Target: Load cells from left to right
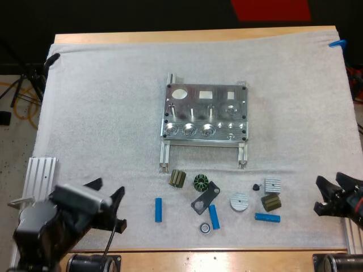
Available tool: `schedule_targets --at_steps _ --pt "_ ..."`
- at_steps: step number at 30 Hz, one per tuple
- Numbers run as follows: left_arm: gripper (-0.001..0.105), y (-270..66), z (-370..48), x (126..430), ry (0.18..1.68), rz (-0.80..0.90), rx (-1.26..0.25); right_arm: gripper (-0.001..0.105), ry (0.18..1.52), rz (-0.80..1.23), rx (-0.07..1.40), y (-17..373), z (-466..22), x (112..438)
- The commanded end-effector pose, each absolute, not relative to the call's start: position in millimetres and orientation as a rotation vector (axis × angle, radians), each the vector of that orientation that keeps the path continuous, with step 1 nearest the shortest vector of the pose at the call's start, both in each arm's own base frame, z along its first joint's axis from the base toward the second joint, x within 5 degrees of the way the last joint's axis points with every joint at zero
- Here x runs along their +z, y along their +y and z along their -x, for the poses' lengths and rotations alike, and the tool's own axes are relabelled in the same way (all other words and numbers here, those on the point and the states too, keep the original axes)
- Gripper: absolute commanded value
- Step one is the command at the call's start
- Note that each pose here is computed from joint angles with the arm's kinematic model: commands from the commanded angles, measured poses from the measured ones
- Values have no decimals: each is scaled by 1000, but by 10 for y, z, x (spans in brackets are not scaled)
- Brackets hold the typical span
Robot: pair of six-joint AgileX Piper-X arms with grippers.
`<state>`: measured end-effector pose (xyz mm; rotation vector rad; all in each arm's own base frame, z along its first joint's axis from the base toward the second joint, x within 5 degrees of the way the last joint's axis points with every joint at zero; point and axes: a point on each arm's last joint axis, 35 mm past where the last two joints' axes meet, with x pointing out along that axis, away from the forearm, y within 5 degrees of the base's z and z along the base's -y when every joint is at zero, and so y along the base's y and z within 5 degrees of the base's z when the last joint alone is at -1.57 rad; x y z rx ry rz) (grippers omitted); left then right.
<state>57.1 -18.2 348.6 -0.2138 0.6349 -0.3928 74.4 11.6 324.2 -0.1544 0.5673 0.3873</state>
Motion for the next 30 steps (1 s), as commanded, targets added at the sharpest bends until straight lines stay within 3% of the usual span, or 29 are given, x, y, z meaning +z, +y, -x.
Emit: schedule_targets --at_steps 1,12,17,30 --pt "53 -211 -598 3471 682 222 -427 47 549 184 417 120 -794 3303" --pt "53 -529 -988 3194 1017 160 -504 47 574 278 456 123 -1161 3374" --pt "53 -675 -1130 2894 1151 85 -396 47 584 278 454 122 -1232 3357" --pt "53 -1029 -1472 2092 1439 86 -244 47 588 297 412 107 -1239 3359"
